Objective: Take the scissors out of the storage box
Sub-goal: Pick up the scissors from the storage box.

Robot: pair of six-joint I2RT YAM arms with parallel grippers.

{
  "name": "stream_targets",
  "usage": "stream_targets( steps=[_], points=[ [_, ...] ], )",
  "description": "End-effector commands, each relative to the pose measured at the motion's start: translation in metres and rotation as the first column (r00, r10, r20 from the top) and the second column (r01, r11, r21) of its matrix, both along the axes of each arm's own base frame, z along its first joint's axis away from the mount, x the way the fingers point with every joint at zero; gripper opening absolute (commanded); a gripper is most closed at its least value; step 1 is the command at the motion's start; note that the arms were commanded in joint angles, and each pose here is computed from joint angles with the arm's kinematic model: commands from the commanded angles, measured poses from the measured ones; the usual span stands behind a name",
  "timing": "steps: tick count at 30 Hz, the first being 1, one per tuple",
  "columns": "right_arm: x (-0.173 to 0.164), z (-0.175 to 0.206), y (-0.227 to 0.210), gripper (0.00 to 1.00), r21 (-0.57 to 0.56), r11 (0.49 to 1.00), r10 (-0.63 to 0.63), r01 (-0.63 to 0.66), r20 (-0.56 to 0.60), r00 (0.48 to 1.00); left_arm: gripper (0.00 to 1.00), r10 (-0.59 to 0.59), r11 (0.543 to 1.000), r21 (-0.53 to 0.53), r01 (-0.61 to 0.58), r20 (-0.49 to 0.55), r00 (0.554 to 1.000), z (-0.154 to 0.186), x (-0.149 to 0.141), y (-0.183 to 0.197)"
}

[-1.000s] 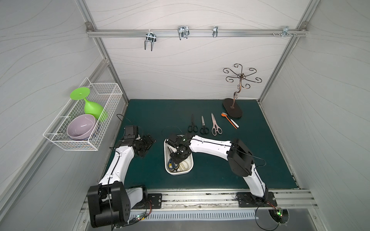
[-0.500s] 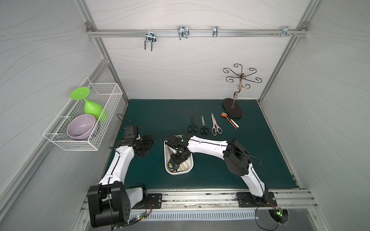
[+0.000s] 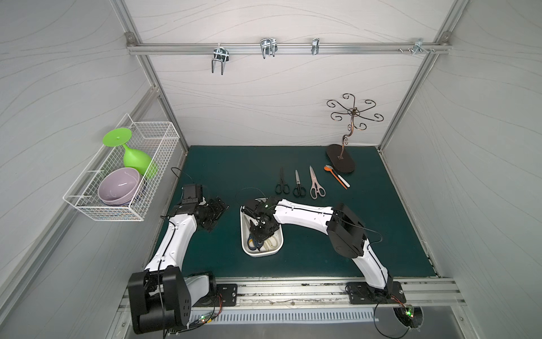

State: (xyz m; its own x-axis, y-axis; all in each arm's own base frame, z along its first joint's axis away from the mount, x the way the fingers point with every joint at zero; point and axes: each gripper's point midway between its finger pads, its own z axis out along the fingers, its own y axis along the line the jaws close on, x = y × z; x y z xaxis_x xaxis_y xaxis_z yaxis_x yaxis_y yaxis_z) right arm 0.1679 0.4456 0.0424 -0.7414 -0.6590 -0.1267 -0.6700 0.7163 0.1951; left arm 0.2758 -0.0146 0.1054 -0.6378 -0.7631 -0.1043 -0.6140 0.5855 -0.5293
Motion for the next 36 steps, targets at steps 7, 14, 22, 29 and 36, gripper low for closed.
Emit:
stream_targets(
  steps=[7,14,22,29,36],
  points=[
    [0.01,0.021,-0.007,0.12,0.009,1.0,-0.009,0.009,0.031,0.999,0.89,-0.009,1.0,0.0,0.009,0.032,0.999,0.008,0.01,0.001],
    [0.013,0.03,-0.009,0.06,0.023,1.0,-0.018,0.017,0.037,0.999,0.88,-0.009,1.0,-0.004,0.009,0.035,0.999,0.009,0.012,0.001],
    [0.02,0.042,-0.014,0.06,0.052,0.998,-0.041,0.039,0.044,0.998,0.89,-0.009,1.0,-0.004,0.009,0.034,0.999,0.008,0.01,0.001],
    [0.023,0.048,-0.014,0.06,0.066,0.997,-0.05,0.047,0.048,0.998,0.89,-0.009,1.0,-0.004,0.009,0.03,1.0,0.006,0.009,0.001],
    [0.024,0.041,-0.016,0.08,0.055,0.997,-0.05,0.048,0.034,0.998,0.89,-0.008,1.0,-0.003,0.008,0.035,0.999,0.007,0.009,0.001]
  ],
)
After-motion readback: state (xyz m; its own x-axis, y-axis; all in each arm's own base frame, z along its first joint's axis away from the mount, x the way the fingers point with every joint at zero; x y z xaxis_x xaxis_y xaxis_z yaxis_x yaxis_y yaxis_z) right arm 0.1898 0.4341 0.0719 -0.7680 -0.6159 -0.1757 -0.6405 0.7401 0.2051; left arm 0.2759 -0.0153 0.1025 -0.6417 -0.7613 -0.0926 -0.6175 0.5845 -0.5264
